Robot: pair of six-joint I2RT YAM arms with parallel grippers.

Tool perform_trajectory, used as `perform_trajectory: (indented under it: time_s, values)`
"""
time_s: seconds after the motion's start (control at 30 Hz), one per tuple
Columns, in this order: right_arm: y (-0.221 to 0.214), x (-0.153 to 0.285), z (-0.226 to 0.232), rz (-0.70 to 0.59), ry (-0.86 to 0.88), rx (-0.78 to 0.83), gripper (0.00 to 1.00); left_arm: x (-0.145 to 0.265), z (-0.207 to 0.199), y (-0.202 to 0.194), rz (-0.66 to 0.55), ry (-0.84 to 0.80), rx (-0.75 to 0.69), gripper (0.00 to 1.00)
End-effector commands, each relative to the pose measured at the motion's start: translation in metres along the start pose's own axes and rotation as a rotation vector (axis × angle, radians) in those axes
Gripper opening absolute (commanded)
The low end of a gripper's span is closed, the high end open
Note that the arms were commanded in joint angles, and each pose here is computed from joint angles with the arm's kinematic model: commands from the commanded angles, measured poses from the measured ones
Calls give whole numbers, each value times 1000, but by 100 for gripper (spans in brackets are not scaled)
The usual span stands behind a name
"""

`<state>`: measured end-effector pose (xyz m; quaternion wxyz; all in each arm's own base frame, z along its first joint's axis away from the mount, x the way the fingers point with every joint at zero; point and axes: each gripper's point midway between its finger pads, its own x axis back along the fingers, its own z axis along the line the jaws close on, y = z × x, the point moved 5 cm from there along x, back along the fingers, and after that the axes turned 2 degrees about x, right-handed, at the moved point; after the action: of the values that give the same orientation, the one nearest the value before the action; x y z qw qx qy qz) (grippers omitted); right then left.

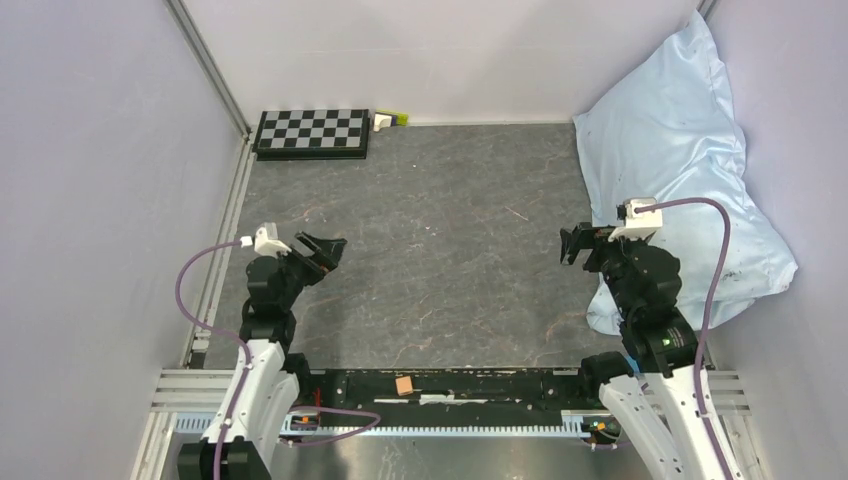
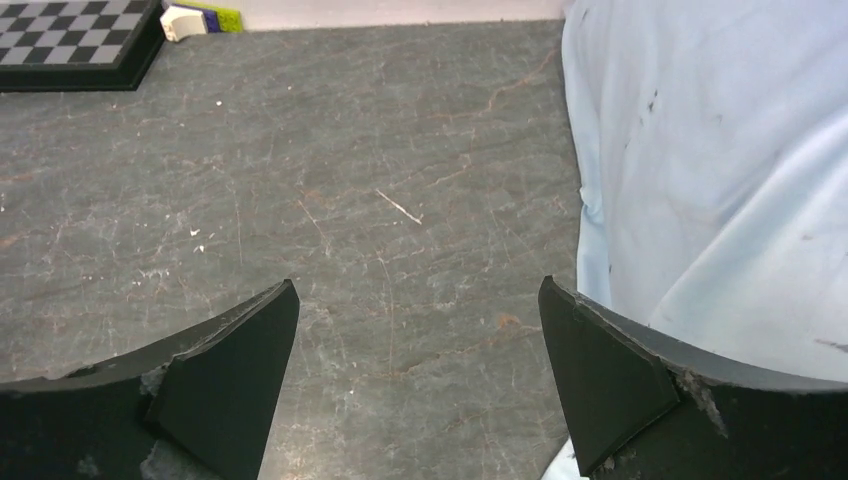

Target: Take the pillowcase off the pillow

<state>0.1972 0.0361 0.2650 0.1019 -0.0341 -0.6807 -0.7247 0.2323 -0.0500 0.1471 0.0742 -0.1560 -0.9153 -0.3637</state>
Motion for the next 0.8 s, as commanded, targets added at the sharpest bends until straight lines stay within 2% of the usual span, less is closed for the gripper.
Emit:
perform_trajectory:
  time_s: [0.0, 0.27, 0.33, 0.53, 0.67, 0.77]
  values:
    - [25, 11, -2, -74, -4, 33, 97, 2, 4, 4, -32, 21, -42, 100]
    - [38, -11, -9, -16, -111, -6, 97, 1, -6, -4, 4, -88, -45, 100]
    - [42, -14, -16, -7, -183, -25, 97, 0, -4, -6, 19, -83, -45, 100]
    - [48, 10, -72, -2, -757, -159, 98, -5, -1, -10, 53, -75, -34, 100]
    - [50, 21, -92, 3, -961, -57, 98, -6, -1, -11, 59, -81, -31, 100]
    - [53, 14, -100, 64, -1076, 35, 98, -5, -3, -11, 61, -91, -29, 100]
